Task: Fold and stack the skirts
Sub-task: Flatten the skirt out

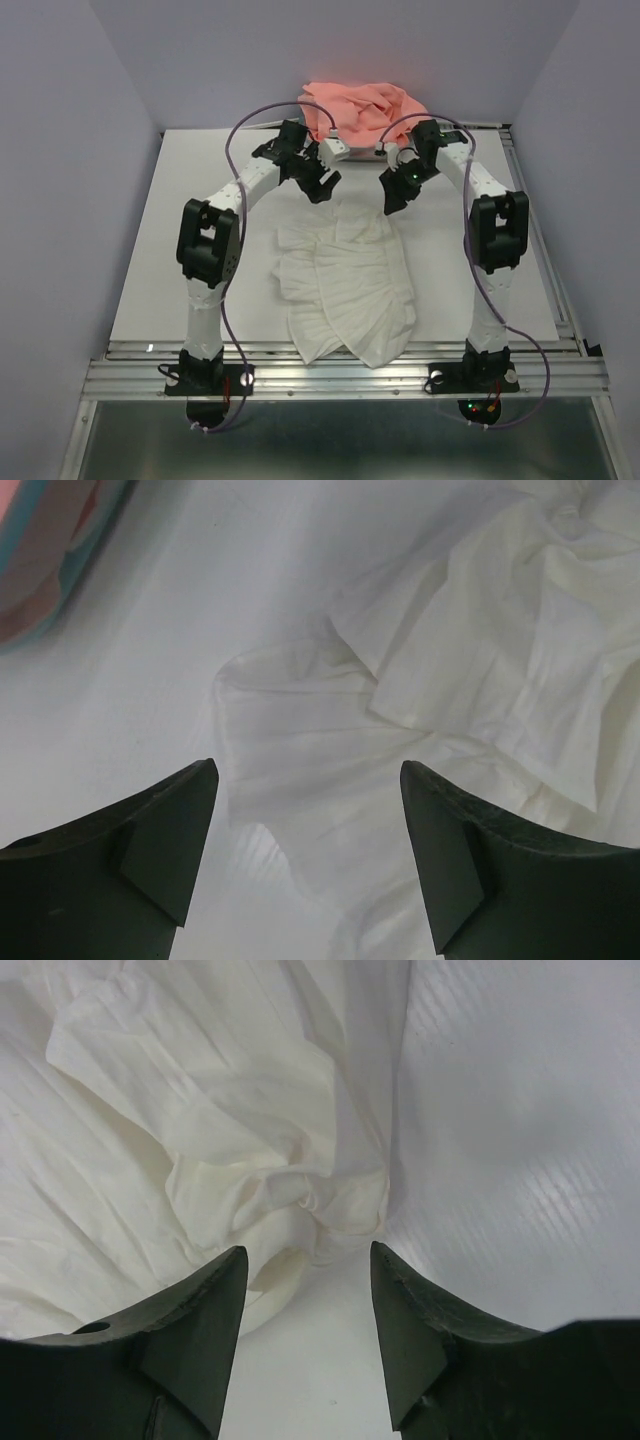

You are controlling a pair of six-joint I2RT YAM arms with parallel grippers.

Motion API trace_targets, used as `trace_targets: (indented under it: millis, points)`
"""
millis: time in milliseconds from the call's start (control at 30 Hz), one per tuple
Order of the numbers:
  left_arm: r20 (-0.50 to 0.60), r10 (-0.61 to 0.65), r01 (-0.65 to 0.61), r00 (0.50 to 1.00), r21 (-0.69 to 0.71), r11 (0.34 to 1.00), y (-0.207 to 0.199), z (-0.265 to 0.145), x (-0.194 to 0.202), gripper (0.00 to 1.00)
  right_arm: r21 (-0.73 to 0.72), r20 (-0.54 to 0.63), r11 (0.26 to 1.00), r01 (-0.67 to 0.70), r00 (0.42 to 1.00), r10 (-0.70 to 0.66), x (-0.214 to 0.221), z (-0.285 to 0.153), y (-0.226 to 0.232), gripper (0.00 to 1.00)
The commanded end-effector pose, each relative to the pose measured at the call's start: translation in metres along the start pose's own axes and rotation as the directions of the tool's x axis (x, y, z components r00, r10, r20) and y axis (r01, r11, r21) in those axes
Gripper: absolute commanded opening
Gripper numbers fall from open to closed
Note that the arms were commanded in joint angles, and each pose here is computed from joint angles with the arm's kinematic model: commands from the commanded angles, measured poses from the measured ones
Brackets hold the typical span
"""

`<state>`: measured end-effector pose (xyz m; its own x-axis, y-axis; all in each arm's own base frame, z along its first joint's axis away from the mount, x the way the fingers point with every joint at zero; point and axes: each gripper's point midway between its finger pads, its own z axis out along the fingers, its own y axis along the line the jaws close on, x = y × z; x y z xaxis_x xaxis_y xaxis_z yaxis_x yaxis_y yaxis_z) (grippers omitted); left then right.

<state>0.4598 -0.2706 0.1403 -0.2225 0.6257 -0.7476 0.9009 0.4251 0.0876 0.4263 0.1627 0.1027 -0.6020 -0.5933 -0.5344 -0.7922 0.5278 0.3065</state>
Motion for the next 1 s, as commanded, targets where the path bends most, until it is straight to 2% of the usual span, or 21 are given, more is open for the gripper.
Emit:
trace_targets:
  millis: [0, 100, 267, 433, 600, 700, 833, 867, 900, 933, 967]
  points:
    - [0.090, -0.097, 0.094, 0.991, 0.032, 0.995, 0.008, 0.019, -0.029, 0.86, -0.050, -0.028, 0.999, -0.008, 1.000, 0.007, 0.010, 0.010, 0.006, 0.57]
    - [0.160, -0.140, 0.134, 0.977, 0.045, 0.990, 0.015, 0.037, -0.043, 0.86, -0.073, -0.027, 0.997, -0.036, 0.999, 0.034, 0.014, 0.017, 0.009, 0.55]
    - [0.177, -0.176, 0.165, 0.968, 0.076, 0.983, 0.010, 0.062, -0.043, 0.86, -0.090, -0.029, 0.994, -0.066, 0.998, 0.064, 0.020, 0.028, 0.006, 0.55]
    - [0.173, -0.197, 0.185, 0.965, 0.083, 0.979, 0.005, 0.086, -0.040, 0.86, -0.098, -0.033, 0.992, -0.083, 0.996, 0.080, 0.022, 0.035, 0.004, 0.44]
    - [0.122, -0.215, 0.206, 0.969, 0.088, 0.975, -0.005, 0.108, -0.022, 0.85, -0.092, -0.022, 0.993, -0.074, 0.997, 0.073, 0.018, 0.032, 0.005, 0.33]
    - [0.093, -0.229, 0.223, 0.969, 0.065, 0.973, -0.004, 0.113, -0.011, 0.79, -0.092, -0.022, 0.993, -0.074, 0.997, 0.073, 0.020, 0.031, 0.006, 0.25]
    - [0.056, -0.223, 0.221, 0.973, 0.048, 0.974, -0.006, 0.111, 0.001, 0.45, -0.091, -0.024, 0.993, -0.074, 0.997, 0.072, 0.022, 0.030, 0.008, 0.11]
    - [0.050, -0.216, 0.215, 0.975, 0.026, 0.976, -0.002, 0.107, 0.002, 0.24, -0.090, -0.028, 0.993, -0.074, 0.997, 0.072, 0.023, 0.030, 0.008, 0.02]
    - [0.068, -0.201, 0.201, 0.977, 0.008, 0.980, 0.004, 0.096, -0.004, 0.14, -0.085, -0.027, 0.994, -0.071, 0.997, 0.069, 0.023, 0.028, 0.009, 0.01]
    - [0.064, -0.204, 0.205, 0.977, -0.012, 0.979, 0.008, 0.091, 0.001, 0.00, -0.076, -0.030, 0.995, -0.068, 0.997, 0.065, 0.024, 0.027, 0.008, 0.01]
    - [0.093, -0.192, 0.196, 0.977, -0.034, 0.980, 0.015, 0.075, -0.011, 0.00, -0.075, -0.032, 0.995, -0.068, 0.997, 0.066, 0.026, 0.025, 0.011, 0.01]
